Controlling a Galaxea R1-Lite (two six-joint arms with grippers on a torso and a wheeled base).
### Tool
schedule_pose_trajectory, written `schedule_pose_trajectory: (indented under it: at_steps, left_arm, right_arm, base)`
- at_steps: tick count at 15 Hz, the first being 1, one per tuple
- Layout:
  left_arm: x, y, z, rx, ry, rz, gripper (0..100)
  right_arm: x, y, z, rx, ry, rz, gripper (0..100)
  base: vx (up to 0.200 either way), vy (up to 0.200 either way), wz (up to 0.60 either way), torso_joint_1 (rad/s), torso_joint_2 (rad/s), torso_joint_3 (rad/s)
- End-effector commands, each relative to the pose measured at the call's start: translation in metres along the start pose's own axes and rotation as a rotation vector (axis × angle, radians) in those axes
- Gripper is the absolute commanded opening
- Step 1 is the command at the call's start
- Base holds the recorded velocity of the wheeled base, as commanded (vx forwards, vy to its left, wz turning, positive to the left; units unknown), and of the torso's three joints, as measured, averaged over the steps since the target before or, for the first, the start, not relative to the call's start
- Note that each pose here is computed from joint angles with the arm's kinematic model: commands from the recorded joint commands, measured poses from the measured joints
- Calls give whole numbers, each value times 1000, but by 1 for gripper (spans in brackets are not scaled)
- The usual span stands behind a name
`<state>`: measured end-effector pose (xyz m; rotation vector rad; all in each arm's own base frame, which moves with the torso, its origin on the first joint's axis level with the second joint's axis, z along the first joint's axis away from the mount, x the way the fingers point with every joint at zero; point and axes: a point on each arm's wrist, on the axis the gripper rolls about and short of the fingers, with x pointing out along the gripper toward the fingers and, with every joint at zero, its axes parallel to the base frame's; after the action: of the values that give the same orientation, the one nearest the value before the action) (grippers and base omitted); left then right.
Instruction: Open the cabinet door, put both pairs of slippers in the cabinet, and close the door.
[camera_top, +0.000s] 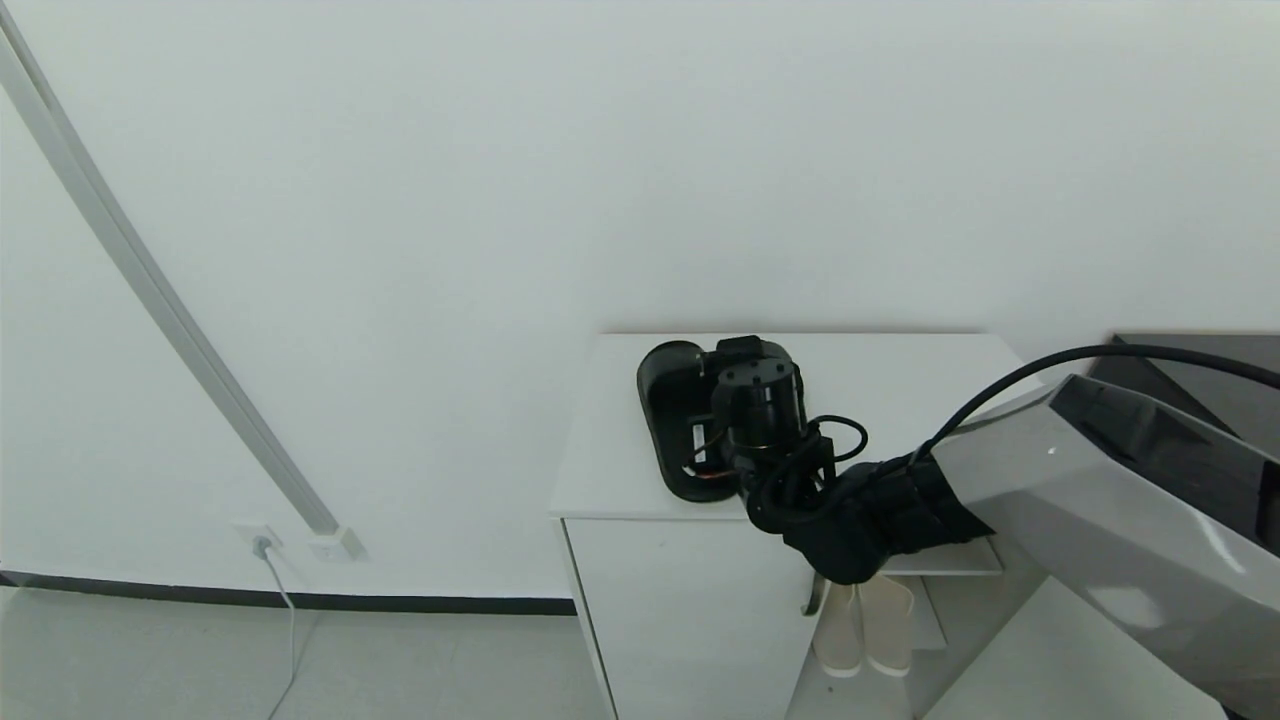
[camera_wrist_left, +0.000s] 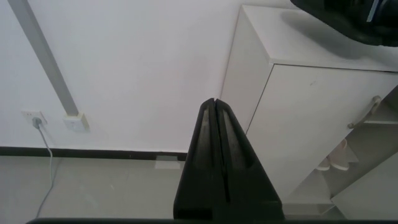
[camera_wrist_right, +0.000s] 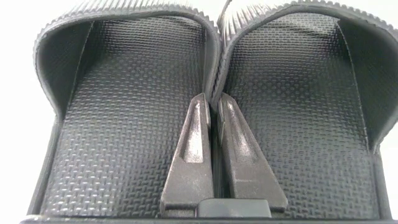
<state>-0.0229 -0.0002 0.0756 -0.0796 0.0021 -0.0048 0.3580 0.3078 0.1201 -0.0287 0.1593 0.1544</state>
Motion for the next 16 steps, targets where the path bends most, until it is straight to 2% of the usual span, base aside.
schedule_pose_trajectory:
  at_steps: [1, 6, 7, 11, 16]
  left_arm:
    - [0, 0, 0, 0, 0, 0, 0]
    - [0, 0, 0, 0, 1, 0, 0]
    - [0, 0, 0, 0, 1, 0, 0]
    - [0, 0, 0, 0, 0, 0, 0]
    - [0, 0, 0, 0, 0, 0, 0]
  right_arm:
    - [-6, -2, 14, 19, -28, 2, 0]
    - [-45, -16, 50, 40, -66, 29, 0]
    - [-60, -20, 54, 35, -60, 69, 0]
    - [-122, -51, 55, 13, -8, 235, 0]
    - [-177, -88, 44, -2, 42, 366, 0]
  base:
    - [0, 0, 0, 0, 0, 0]
    - [0, 0, 0, 0, 0, 0]
    - [0, 0, 0, 0, 0, 0]
    - [0, 0, 0, 0, 0, 0]
    - [0, 0, 0, 0, 0, 0]
